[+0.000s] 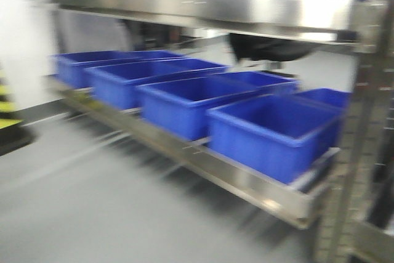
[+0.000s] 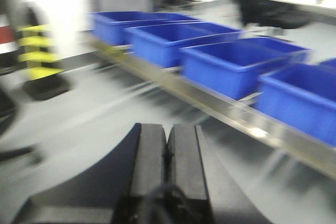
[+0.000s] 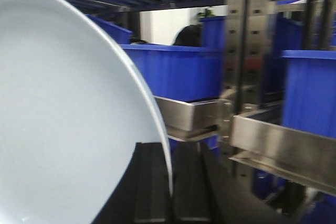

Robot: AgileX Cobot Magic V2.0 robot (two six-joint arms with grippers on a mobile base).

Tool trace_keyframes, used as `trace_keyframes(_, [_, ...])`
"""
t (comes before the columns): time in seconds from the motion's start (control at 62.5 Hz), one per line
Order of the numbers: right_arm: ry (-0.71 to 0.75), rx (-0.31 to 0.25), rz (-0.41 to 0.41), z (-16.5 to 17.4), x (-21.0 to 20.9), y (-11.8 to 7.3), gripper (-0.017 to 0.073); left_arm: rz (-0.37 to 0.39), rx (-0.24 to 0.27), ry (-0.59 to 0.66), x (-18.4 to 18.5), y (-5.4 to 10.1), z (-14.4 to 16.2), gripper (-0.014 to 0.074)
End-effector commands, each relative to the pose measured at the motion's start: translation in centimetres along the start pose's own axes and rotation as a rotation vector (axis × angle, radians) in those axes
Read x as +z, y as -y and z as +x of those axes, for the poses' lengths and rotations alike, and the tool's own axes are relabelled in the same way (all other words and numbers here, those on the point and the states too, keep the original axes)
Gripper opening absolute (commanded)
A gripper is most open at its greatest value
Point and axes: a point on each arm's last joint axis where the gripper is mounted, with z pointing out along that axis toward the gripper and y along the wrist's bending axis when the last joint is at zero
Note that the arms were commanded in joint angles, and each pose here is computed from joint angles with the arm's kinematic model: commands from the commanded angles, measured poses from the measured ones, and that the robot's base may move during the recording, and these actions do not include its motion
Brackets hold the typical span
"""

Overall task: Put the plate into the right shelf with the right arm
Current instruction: 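Drive the base up to the shelf of blue bins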

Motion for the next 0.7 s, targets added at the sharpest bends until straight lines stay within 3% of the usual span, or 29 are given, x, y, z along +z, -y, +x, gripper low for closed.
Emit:
trace_keyframes(0.0, [0.116, 0.000, -0.001, -1.83, 0.02, -0.10, 0.0054, 0.001, -0.001, 0.077, 0.01, -0.01, -0.49, -0.0047])
trace_keyframes(0.688, [0.116, 0.000, -0.001, -1.83, 0.02, -0.10, 0.0054, 0.001, -0.001, 0.077, 0.01, -0.01, -0.49, -0.0047])
